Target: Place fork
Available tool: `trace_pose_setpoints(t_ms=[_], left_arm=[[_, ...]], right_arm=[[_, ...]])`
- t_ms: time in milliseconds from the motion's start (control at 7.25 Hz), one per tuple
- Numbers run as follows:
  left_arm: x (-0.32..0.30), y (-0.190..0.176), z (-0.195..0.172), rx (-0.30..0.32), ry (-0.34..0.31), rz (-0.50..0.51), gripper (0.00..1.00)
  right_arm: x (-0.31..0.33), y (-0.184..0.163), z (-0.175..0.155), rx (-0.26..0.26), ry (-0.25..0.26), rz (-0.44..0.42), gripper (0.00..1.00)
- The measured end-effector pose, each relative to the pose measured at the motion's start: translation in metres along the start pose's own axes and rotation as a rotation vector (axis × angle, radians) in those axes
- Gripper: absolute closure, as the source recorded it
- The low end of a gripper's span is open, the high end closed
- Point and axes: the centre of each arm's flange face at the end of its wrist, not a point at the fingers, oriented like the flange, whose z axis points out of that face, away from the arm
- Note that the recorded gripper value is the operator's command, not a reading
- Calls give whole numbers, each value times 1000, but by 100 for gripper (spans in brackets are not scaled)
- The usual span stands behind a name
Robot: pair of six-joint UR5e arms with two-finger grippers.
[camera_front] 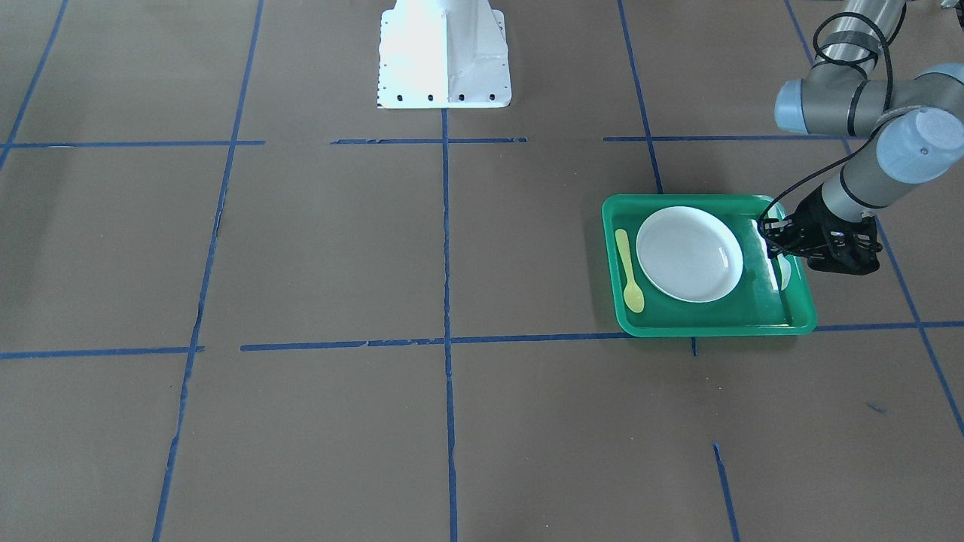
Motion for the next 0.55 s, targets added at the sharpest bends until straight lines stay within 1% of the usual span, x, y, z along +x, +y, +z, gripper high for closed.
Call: trace_pose_setpoints(t_ms=[138,414,552], left_arm=[[2,-5,1,1,0,2,1],[-3,-12,-3,14,0,0,1],[-18,-19,-17,39,-5,3,1]], right_arm=[[0,0,0,0,0,0,0],[0,0,0,0,0,0,0],[0,0,0,0,0,1,0]])
